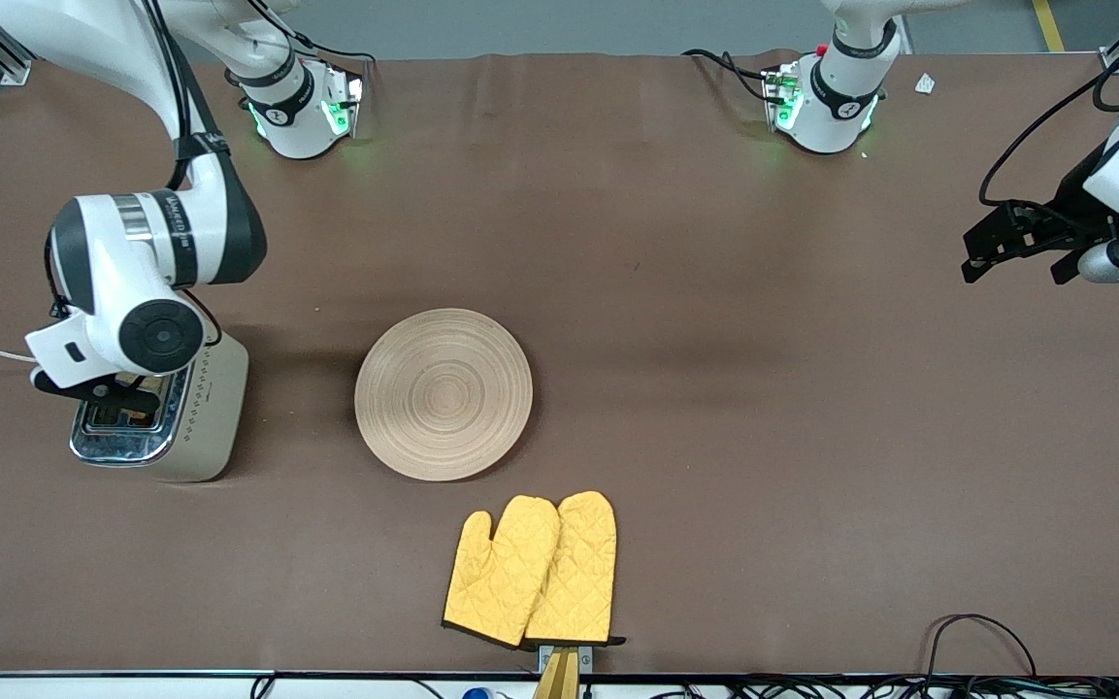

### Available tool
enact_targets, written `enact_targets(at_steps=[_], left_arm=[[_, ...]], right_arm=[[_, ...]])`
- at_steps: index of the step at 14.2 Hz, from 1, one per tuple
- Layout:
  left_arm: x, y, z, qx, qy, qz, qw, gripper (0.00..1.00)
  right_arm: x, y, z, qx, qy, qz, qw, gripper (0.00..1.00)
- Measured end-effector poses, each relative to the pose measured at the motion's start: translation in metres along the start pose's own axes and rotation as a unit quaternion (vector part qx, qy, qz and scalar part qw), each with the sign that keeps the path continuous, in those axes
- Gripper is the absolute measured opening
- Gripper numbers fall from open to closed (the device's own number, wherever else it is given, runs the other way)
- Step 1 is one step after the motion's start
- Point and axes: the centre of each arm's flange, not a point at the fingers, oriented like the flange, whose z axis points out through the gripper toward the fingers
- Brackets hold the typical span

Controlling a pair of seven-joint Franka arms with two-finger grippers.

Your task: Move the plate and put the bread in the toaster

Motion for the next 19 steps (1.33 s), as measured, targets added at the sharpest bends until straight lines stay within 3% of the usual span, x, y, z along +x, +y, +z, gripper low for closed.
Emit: enact_targets(at_steps=[6, 13, 16, 19], left_arm=[[0.0, -0.005, 0.0, 0.0, 0.0, -0.004, 1.0, 1.0], [0.001, -0.005, 0.0, 0.0, 0.0, -0.004, 1.0, 1.0], [0.001, -0.005, 0.0, 0.0, 0.0, -0.004, 1.0, 1.0], [0.001, -0.005, 0.0, 0.006, 0.0, -0.003, 1.0, 1.0]], right_arm=[[0.003, -0.001, -0.002, -0.031, 0.021, -0.001, 0.999, 0.02], [0.036, -0.024, 0.019, -0.023, 0.068, -0.013, 0.997, 0.05], [0.049, -0.01, 0.017, 0.009, 0.067, 0.007, 0.998, 0.33], [0.048, 0.018, -0.026, 0.113, 0.061, 0.044, 0.991, 0.64]])
